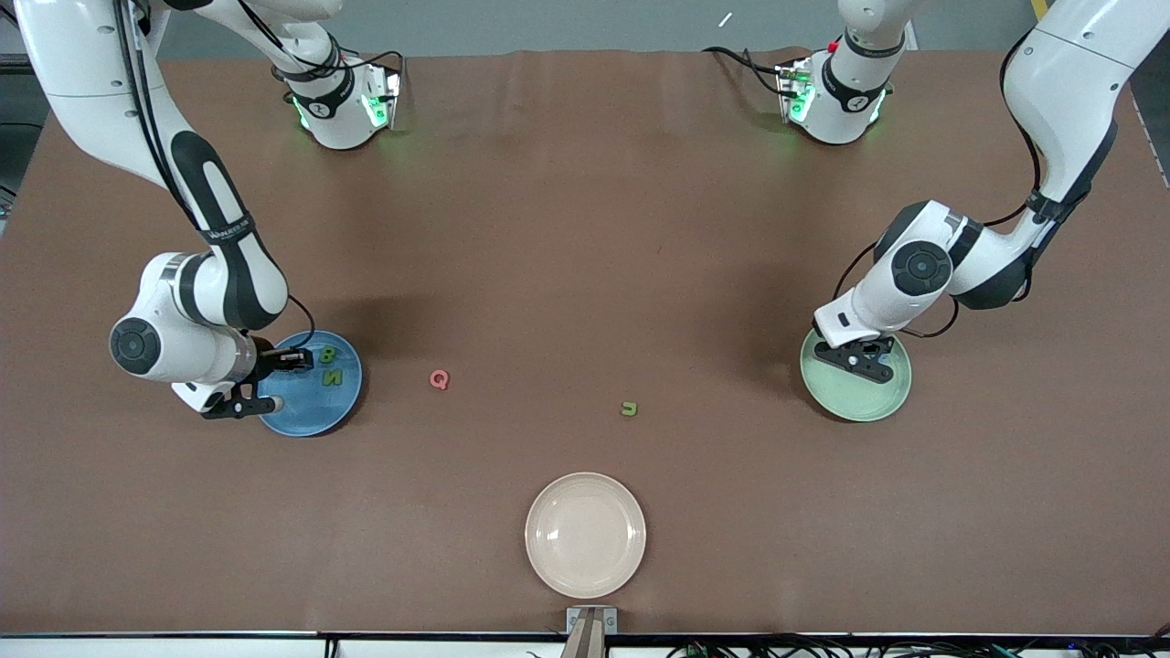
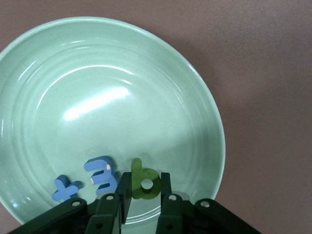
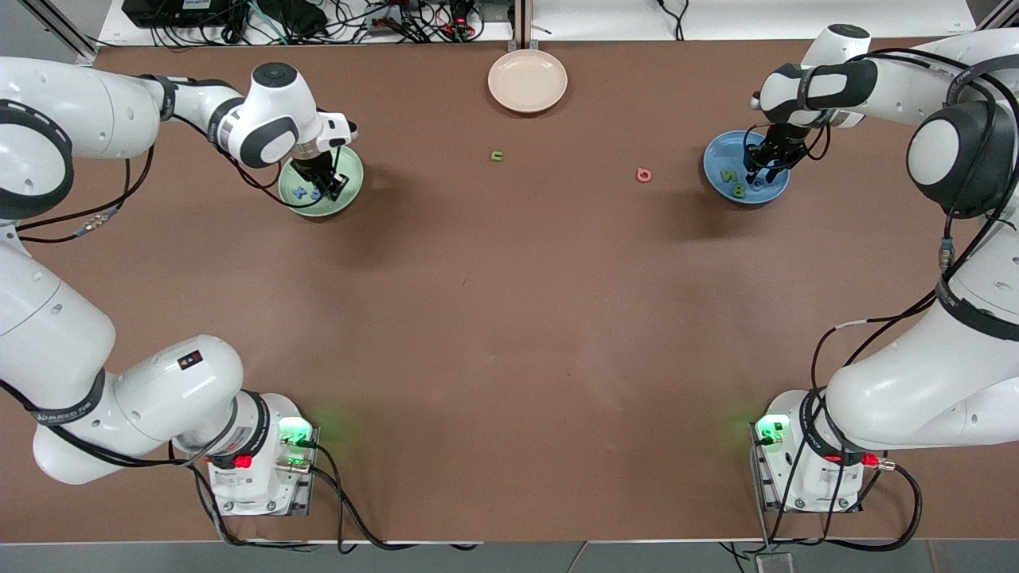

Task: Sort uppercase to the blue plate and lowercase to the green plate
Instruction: 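Reach the right gripper to red G while the left gripper reaches n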

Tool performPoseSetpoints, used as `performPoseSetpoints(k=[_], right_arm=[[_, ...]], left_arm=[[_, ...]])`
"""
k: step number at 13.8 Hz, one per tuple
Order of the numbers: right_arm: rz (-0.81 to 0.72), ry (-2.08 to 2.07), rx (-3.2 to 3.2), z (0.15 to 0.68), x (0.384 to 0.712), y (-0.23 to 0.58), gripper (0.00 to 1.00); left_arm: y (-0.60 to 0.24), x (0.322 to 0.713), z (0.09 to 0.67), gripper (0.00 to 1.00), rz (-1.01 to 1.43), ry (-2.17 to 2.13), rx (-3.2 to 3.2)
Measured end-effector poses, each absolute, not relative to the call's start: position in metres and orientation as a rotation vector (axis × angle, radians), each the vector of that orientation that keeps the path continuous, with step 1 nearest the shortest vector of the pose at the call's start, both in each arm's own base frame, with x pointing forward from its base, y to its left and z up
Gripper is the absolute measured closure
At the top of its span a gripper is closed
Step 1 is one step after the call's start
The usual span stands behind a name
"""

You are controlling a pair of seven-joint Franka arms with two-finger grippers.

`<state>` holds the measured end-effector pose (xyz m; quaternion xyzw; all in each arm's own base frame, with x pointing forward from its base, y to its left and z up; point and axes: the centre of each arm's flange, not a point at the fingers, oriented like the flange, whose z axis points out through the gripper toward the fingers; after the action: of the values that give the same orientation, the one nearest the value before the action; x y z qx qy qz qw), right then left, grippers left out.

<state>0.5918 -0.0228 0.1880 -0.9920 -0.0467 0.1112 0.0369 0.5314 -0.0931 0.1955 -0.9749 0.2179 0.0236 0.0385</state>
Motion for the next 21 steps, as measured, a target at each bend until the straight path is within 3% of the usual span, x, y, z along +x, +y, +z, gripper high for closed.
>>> performPoseSetpoints(k=[1,4,7,8,12,16,21], right_arm=[[0.361,-0.143,-3.04,0.19,0.592,-0.023,0.31],[0.387,-0.103,-3.03,0.215,0.605,-0.015,0.0],[0.347,0.023,-3.056,0.24,0.619,0.038,0.0],[0.333,0.057,-3.064,0.244,0.621,0.063,0.0],[0.215,0.156,-3.036,0.249,0.621,0.152,0.0],[0.088,0.174,-3.034,0.207,0.619,0.199,0.0],[0.059,0.137,-3.04,0.181,0.61,0.219,0.0]], left_arm=[[-0.093,0.531,0.196,0.67,0.071,0.669,-2.99],[-0.094,0.533,0.197,0.37,0.06,0.669,-2.993],[-0.107,0.543,0.212,0.05,-0.01,0.666,-3.007],[-0.118,0.548,0.223,0.0,-0.051,0.634,-3.021],[-0.193,0.564,0.258,0.0,-0.159,0.436,-3.077],[-0.29,0.58,0.271,0.0,-0.159,0.245,-3.144],[-0.375,0.598,0.248,0.0,-0.16,0.061,-3.189]])
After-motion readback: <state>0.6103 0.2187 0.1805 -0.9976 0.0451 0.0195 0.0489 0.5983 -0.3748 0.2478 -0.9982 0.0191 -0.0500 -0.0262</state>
